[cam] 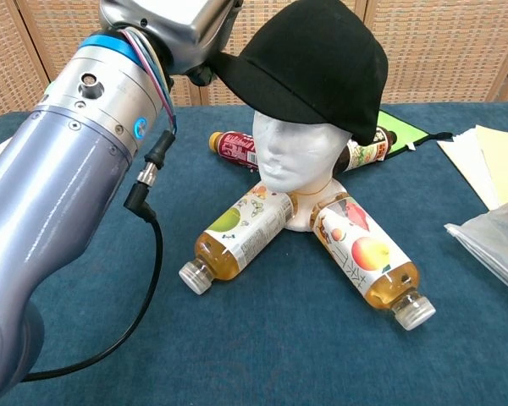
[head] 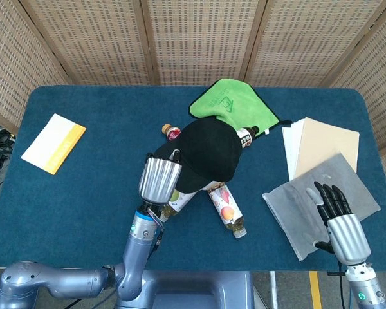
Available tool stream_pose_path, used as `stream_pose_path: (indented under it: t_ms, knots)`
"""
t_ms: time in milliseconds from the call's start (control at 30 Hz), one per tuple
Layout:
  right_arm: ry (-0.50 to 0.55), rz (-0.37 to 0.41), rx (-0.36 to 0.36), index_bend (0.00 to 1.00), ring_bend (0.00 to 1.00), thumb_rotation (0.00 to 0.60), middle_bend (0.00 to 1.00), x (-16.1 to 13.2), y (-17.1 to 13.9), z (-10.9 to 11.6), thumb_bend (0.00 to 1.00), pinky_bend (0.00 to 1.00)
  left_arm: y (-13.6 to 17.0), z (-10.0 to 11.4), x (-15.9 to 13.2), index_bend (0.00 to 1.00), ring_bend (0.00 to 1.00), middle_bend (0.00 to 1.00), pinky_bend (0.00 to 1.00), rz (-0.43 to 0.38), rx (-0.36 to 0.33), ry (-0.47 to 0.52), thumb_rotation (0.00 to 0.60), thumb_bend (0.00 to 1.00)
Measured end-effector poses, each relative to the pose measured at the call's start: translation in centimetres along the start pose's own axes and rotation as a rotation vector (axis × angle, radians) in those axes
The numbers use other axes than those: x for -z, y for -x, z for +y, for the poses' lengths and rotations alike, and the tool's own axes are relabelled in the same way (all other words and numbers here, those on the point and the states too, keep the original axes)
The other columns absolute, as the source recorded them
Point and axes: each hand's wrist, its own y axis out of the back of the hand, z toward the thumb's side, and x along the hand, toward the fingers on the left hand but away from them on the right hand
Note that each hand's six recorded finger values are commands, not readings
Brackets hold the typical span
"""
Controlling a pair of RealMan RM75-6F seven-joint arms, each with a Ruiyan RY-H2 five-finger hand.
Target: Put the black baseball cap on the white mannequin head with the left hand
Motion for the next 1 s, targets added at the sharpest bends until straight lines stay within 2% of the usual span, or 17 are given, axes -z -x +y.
stream_pose_path:
  t_ms: [233, 467, 667, 733, 833, 900, 1000]
  knots:
    - [-0.001, 0.001, -0.002, 0.02, 0.00, 0.600, 0.00, 0.0, 0.0, -0.1, 0.05, 0.00, 0.3, -0.6, 0.0, 0.77, 1.00, 1.00, 0.96, 0.014, 0.033, 0.027, 0.600, 1.00]
    - [-0.002, 0.003, -0.004, 0.02, 0.00, 0.600, 0.00, -0.1, 0.0, -0.1, 0.05, 0.00, 0.6, -1.3, 0.2, 0.77, 1.00, 1.00, 0.96, 0.038, 0.100, 0.078, 0.600, 1.00]
    - [-0.002, 0.003, -0.004, 0.02, 0.00, 0.600, 0.00, -0.1, 0.0, -0.1, 0.05, 0.00, 0.6, -1.4, 0.3, 0.76, 1.00, 1.00, 0.96, 0.039, 0.104, 0.081, 0.600, 1.00]
    - [-0.002, 0.002, -0.004, 0.02, 0.00, 0.600, 0.00, -0.1, 0.0, -0.1, 0.05, 0.00, 0.6, -1.3, 0.3, 0.74, 1.00, 1.00, 0.96, 0.031, 0.094, 0.077, 0.600, 0.95]
    - [-0.003, 0.002, -0.006, 0.01, 0.00, 0.600, 0.00, -0.1, 0.0, -0.2, 0.05, 0.00, 0.6, -1.1, 0.3, 0.61, 1.00, 1.00, 0.96, 0.002, 0.066, 0.045, 0.600, 0.71]
    - [-0.003, 0.003, -0.006, 0.01, 0.00, 0.600, 0.00, -0.1, 0.0, -0.2, 0.05, 0.00, 0.7, -1.0, 0.3, 0.49, 1.00, 1.00, 0.95, -0.025, 0.046, 0.015, 0.600, 0.54]
    - [-0.003, 0.002, -0.006, 0.01, 0.00, 0.600, 0.00, -0.1, 0.0, -0.2, 0.05, 0.00, 0.9, -0.9, 0.2, 0.44, 1.00, 1.00, 0.95, -0.066, 0.026, -0.021, 0.600, 0.42]
